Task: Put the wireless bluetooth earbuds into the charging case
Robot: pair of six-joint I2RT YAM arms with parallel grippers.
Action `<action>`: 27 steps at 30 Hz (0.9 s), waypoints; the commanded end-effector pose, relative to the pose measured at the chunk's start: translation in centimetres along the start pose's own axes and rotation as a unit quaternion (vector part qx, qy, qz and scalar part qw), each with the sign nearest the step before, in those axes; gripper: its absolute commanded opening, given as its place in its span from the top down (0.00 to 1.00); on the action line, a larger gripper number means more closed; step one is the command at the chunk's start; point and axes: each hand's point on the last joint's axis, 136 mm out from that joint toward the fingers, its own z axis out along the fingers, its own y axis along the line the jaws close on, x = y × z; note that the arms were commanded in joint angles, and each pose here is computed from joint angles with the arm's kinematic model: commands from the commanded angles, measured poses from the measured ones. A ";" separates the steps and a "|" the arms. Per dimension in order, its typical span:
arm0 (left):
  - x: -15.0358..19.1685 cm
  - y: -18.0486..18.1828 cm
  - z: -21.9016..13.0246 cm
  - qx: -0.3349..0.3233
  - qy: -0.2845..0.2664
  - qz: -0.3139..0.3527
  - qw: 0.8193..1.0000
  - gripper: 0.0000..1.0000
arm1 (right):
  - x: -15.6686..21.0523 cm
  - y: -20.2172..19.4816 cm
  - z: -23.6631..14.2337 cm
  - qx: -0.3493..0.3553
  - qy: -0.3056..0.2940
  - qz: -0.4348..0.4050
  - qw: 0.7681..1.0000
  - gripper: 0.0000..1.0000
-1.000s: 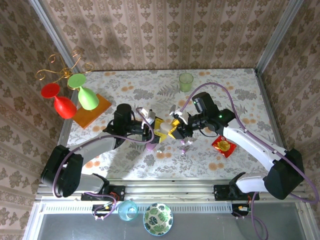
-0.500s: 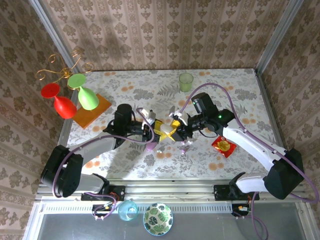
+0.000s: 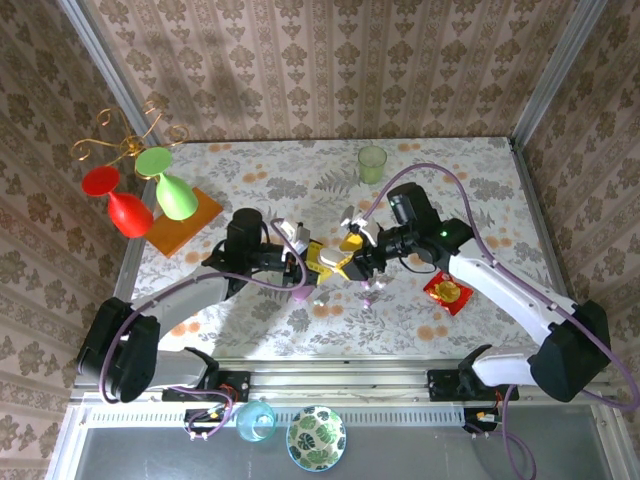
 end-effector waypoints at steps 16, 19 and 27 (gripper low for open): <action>-0.5 -0.8 -0.2 0.005 -0.007 0.042 0.999 0.80 | -2.5 -0.6 -2.3 0.046 -0.064 -0.025 0.997 0.27; -0.7 0.2 -0.5 -0.018 -0.017 0.047 0.999 0.80 | -3.3 0.5 -3.2 0.038 -0.091 -0.033 0.995 0.19; -1.8 2.7 -2.1 -0.096 -0.041 0.070 0.992 0.80 | -4.2 -4.6 -8.8 0.205 -0.212 0.068 0.953 0.14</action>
